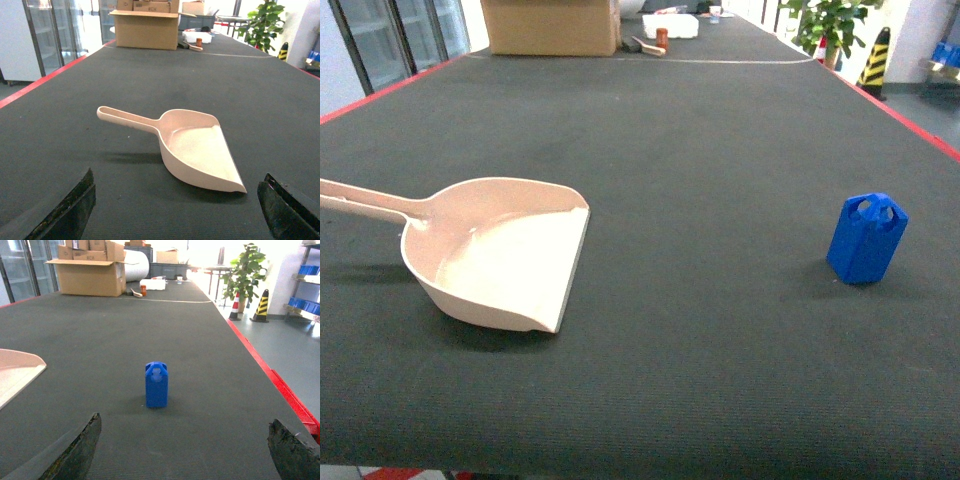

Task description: Place part in tray to right shelf

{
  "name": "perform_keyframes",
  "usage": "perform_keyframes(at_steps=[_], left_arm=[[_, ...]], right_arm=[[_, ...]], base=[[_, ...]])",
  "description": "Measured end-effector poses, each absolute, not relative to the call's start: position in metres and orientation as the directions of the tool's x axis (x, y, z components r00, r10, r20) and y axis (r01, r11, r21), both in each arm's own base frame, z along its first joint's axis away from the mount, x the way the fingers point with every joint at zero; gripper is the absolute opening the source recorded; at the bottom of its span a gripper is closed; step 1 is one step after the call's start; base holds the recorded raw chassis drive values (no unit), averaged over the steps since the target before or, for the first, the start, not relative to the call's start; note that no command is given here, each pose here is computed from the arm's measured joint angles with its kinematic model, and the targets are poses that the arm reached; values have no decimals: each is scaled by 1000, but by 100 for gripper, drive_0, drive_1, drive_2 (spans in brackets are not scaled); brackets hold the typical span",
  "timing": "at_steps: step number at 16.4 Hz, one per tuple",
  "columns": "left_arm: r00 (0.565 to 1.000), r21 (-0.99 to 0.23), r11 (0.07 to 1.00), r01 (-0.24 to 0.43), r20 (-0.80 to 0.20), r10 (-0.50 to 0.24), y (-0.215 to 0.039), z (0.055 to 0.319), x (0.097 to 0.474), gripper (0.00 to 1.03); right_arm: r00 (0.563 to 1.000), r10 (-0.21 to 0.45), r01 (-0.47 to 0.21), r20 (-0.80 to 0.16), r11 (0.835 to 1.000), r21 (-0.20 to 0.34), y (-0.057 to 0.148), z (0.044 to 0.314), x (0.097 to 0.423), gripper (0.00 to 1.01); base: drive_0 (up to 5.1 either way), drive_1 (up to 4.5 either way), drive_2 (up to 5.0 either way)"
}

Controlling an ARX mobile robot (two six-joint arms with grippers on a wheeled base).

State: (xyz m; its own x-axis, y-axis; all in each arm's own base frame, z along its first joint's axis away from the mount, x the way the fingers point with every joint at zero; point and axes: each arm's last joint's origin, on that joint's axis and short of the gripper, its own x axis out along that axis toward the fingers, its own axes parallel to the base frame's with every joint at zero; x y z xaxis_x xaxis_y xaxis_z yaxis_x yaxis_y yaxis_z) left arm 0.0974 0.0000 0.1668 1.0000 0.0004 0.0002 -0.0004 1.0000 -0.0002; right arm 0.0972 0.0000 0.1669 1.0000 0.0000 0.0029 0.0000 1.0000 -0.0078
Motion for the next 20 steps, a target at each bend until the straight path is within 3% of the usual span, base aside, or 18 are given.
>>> perform_keyframes(at_steps=[9, 10, 11, 12, 13, 15, 17, 20], left_arm=[[1000, 0, 1000, 0, 0, 0, 0, 167, 97, 98], [998, -9, 999, -37, -46, 36, 0, 165, 98, 98], [975, -16, 987, -157, -162, 152, -3, 165, 101, 98], [957, -61, 971, -229, -197, 213, 0, 167, 108, 98], [953, -135, 957, -258, -199, 229, 4, 170, 115, 98], [973, -368, 909, -196, -187, 135, 12, 180, 143, 98], [981, -579, 803, -141, -192, 33, 23, 181, 194, 98], [982, -728, 671, -140, -187, 2, 43, 169, 257, 98]], right_arm=[[1000, 0, 0, 3, 1000, -8, 0, 167, 97, 98], [1000, 0, 0, 3, 1000, -8, 0, 167, 97, 98], [1000, 0, 0, 2, 1000, -8, 0, 167, 97, 98], [1000, 1, -1, 4, 1000, -8, 0, 167, 97, 98], [1000, 0, 0, 3, 1000, -8, 0, 167, 97, 98], [1000, 0, 0, 3, 1000, -8, 0, 167, 97, 98], [1000, 0, 0, 3, 1000, -8, 0, 167, 97, 98], [1000, 0, 0, 3, 1000, -8, 0, 167, 97, 98]], base=[[0, 0, 0], [0, 0, 0], [0, 0, 0], [0, 0, 0], [0, 0, 0], [0, 0, 0], [0, 0, 0], [0, 0, 0]])
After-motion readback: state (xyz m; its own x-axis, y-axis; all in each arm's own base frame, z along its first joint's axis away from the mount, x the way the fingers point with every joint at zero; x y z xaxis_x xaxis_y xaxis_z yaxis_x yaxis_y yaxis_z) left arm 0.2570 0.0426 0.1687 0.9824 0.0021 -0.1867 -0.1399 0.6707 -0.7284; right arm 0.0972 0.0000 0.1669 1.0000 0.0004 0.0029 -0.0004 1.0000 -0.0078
